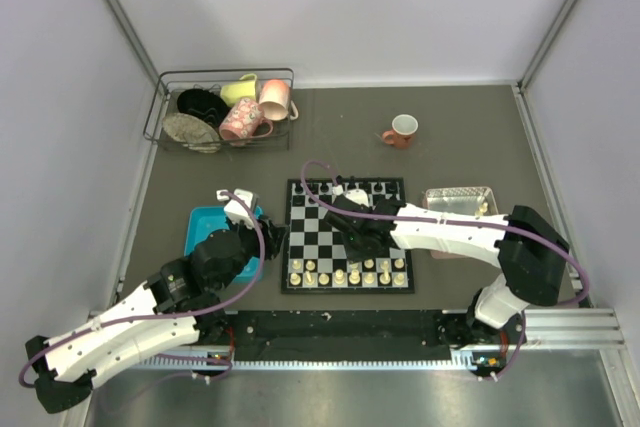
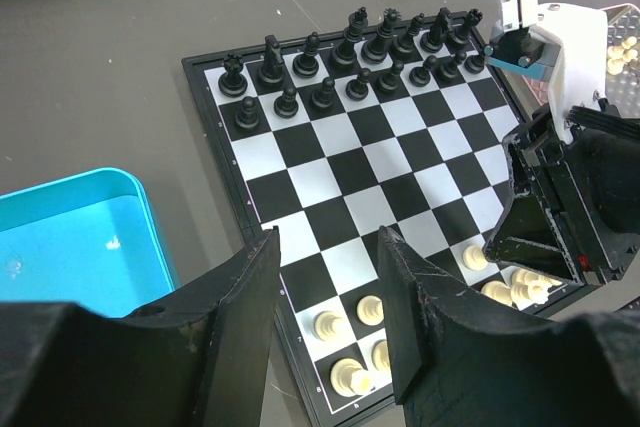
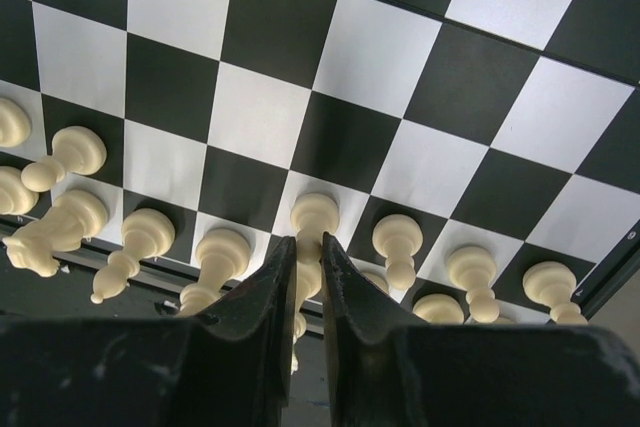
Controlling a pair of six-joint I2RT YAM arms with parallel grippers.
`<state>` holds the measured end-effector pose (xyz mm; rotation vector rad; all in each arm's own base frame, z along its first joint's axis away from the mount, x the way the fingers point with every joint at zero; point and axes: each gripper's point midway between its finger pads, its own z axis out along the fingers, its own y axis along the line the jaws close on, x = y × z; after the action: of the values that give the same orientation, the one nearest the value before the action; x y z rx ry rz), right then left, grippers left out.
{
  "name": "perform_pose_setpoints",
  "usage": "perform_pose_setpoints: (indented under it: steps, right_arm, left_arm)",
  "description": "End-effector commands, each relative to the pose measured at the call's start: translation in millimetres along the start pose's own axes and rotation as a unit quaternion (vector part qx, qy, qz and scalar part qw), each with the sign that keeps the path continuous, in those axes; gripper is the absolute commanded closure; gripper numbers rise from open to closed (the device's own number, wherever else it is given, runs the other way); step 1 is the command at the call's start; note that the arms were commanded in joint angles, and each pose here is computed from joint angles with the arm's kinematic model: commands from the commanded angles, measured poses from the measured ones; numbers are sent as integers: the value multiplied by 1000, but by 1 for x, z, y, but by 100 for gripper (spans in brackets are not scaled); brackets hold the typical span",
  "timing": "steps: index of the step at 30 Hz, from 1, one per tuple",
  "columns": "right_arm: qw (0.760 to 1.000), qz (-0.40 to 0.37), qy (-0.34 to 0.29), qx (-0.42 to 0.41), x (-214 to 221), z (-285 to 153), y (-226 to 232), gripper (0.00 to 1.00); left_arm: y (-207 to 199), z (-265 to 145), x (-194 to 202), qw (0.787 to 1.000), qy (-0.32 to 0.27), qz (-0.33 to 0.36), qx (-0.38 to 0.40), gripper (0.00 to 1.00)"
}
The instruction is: Set up the chess pieces on the board
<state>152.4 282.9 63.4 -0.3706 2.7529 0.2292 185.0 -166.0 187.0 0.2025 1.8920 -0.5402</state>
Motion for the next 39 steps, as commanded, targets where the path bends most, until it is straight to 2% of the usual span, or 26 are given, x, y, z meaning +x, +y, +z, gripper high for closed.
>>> perform_pose_setpoints:
  steps: [1, 6, 13, 21, 26, 30, 34, 35, 39]
  right_arm:
    - [1000, 2, -15, -1, -2, 2, 3, 82]
    - [1000, 3, -16, -6, -5, 1, 5, 75]
    - [999, 3, -28, -24, -14, -7, 16, 73]
    - [996, 15, -66, -58, -41, -36, 17, 68]
    - [992, 81, -91, -45, -63, -47, -39, 65]
    - [981, 155, -114, -7, -65, -52, -116, 64]
    - [953, 256, -154, 43, -62, -66, -200, 64]
    - [937, 304, -160, 60, -61, -68, -229, 63]
    - [909, 368, -166, 100, -52, -71, -280, 63]
  left_arm:
    - [-3, 0, -11, 1000, -22, -7, 8, 51]
    - [-3, -1, -11, 1000, -24, -8, 8, 51]
    - [-2, -1, -12, 1000, -26, -9, 7, 50]
    - [-2, -3, -13, 1000, -26, -10, 7, 50]
    - [-1, -4, -14, 999, -29, -13, 8, 50]
    - [-2, -4, -15, 999, -31, -14, 8, 50]
    - [-4, -4, -15, 999, -31, -14, 13, 50]
    - [-4, -4, -15, 999, -31, -13, 14, 50]
    - [-5, -4, -15, 999, -30, -13, 17, 50]
